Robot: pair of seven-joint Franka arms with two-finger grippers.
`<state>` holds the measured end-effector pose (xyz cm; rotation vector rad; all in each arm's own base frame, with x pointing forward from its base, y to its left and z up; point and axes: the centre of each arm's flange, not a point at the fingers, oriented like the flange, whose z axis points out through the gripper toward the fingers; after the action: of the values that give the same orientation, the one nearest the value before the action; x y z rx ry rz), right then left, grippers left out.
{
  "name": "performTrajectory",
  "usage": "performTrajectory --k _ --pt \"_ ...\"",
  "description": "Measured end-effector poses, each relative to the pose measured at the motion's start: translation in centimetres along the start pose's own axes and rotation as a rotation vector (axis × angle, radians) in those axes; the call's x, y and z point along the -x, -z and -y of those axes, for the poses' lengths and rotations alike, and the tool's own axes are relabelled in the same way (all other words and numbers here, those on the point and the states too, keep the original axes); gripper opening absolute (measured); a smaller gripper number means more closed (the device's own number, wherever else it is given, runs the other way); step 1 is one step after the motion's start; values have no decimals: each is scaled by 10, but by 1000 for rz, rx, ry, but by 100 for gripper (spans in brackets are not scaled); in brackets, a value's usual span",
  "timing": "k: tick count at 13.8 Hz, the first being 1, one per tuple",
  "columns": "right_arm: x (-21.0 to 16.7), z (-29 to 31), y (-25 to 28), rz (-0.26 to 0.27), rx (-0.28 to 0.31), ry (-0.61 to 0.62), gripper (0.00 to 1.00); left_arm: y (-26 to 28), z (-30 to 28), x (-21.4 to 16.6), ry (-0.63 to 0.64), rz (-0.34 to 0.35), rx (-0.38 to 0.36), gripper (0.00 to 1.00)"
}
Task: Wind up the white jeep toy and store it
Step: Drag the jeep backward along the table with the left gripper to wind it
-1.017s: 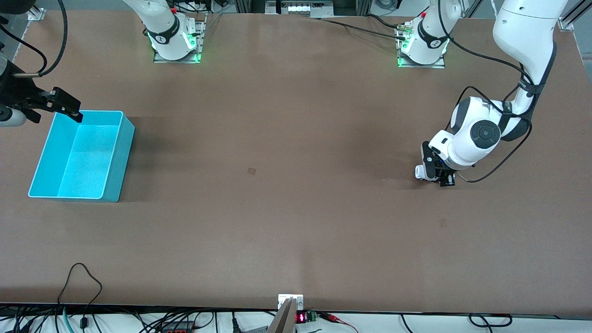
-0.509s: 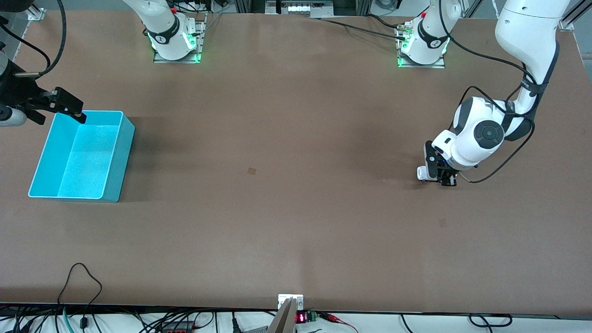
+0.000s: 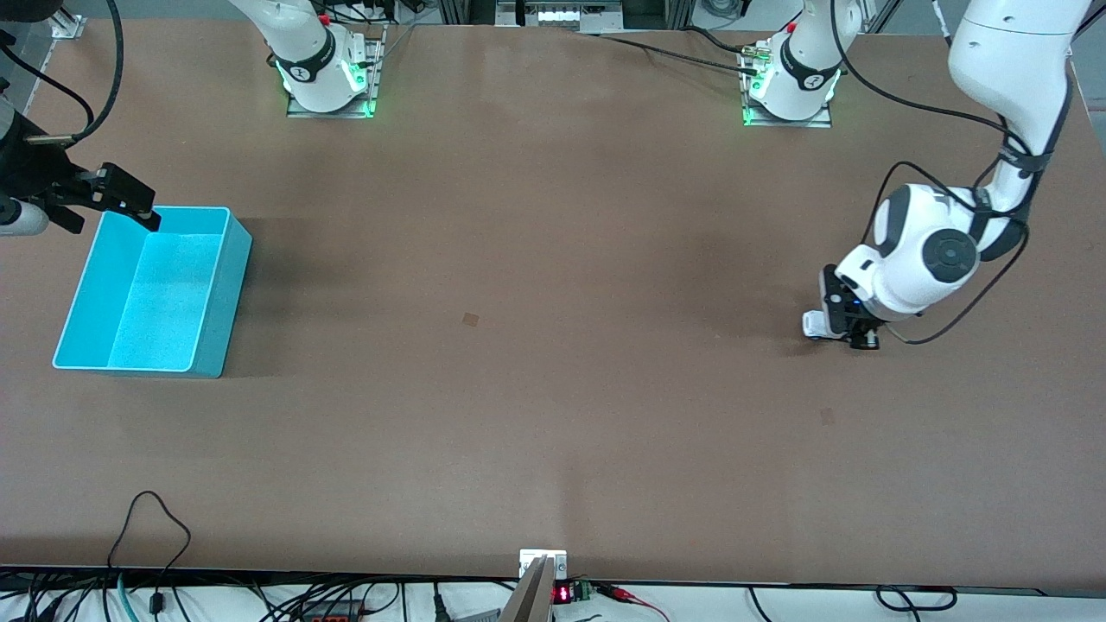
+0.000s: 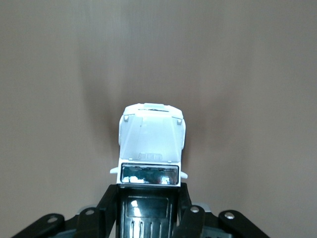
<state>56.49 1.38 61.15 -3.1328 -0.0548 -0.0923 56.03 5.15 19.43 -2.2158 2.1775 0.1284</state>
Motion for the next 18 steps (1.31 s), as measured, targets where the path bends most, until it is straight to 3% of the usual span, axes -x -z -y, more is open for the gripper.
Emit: performTrajectory --k 4,11,14,18 --pt "0 3 0 0 -1 5 100 -7 1 85 32 -4 -7 52" --pt "0 3 1 0 -1 7 100 -12 -1 145 6 19 -15 52" --pt "1 3 1 -2 -1 6 100 -13 -2 154 10 19 -16 52" --pt "3 3 5 -3 0 6 100 -48 -13 154 1 -6 69 86"
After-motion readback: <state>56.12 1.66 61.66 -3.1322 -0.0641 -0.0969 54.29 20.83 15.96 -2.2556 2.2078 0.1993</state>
